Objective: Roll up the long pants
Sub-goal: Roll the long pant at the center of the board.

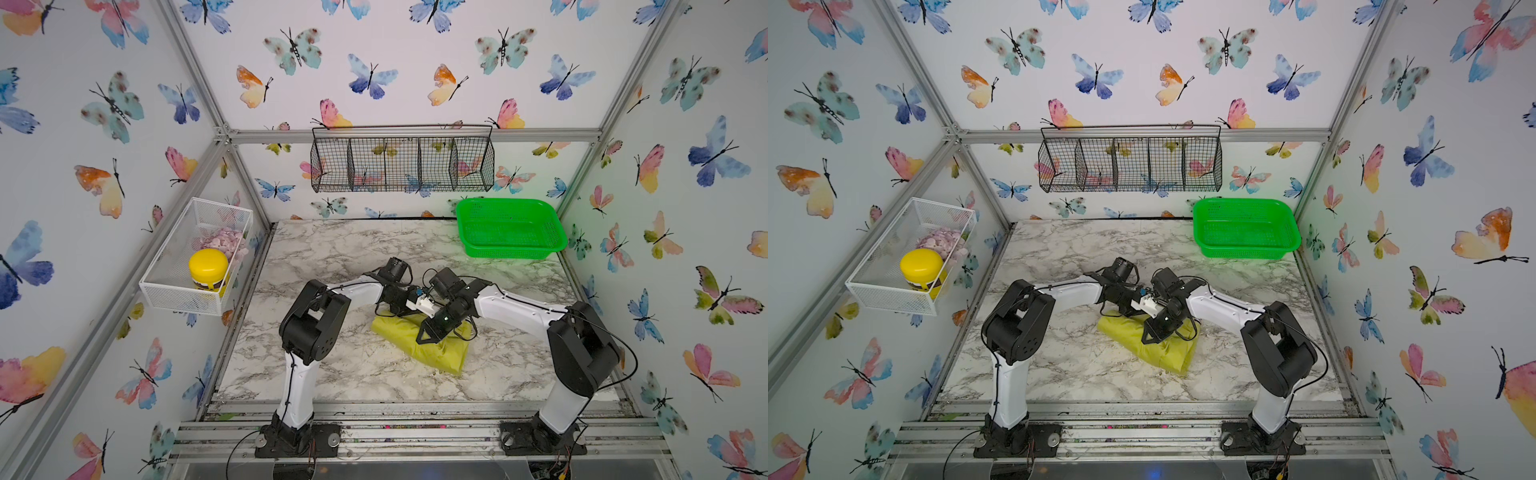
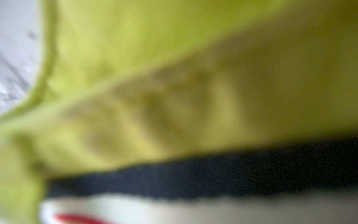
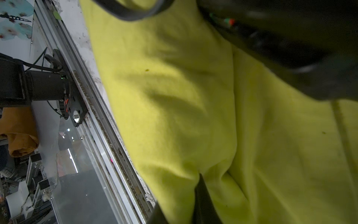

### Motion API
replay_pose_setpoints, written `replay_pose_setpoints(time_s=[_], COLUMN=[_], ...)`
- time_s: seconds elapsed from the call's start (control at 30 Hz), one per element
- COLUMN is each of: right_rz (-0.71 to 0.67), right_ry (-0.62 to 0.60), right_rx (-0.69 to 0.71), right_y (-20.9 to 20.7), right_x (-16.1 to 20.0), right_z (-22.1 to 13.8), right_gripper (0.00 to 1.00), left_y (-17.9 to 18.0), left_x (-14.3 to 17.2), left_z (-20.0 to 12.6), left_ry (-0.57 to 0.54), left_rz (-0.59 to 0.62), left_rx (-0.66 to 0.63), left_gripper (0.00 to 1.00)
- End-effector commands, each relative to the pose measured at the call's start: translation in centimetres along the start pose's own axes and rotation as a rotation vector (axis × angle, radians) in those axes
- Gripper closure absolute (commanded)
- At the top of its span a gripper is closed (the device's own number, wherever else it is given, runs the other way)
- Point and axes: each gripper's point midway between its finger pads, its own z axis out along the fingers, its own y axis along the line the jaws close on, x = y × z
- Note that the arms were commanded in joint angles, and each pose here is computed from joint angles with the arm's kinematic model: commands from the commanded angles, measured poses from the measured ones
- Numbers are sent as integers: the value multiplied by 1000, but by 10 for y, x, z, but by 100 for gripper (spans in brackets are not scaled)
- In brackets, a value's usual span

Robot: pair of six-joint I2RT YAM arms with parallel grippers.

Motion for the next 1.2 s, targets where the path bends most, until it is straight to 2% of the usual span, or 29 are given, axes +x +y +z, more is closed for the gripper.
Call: replay_pose_setpoints(time_s=[0.0, 0.03, 0.17, 0.27, 0.37, 0.47, 0.6, 0.8, 1.0, 1.17], right_rz=[31, 35, 38, 52, 70, 104, 144, 157, 177, 188], right_ry=[16, 33, 66, 87, 92, 100, 116, 151, 163, 145], right_rx=[210, 227, 276, 326, 362, 383, 368, 358, 316, 285], right_y=[-52, -57, -71, -84, -93, -103, -110, -119, -119, -112], right_x=[-1, 3, 18, 29, 32, 35, 42, 49, 50, 43], right_z=[7, 10, 19, 24, 28, 37, 54, 68, 72, 69], right_gripper=[96, 96, 96, 96, 96, 96, 96, 96, 96, 96], left_y=[30, 27, -19, -46, -64, -71, -62, -19, 12, 51], left_x=[38, 28, -36, -65, -63, -42, -5, 56, 74, 71], left_z=[-4, -12, -85, -136, -172, -190, -180, -139, -127, -106], left_ry=[117, 78, -163, -266, -310, -312, -237, -110, -102, -133], left_rz=[-133, -145, -121, -82, -49, -30, -63, -167, -216, -236], left_rx=[-55, -24, 178, 254, 306, 328, 327, 212, 144, 4], left_gripper=[100, 100, 100, 100, 100, 100, 100, 100, 100, 100])
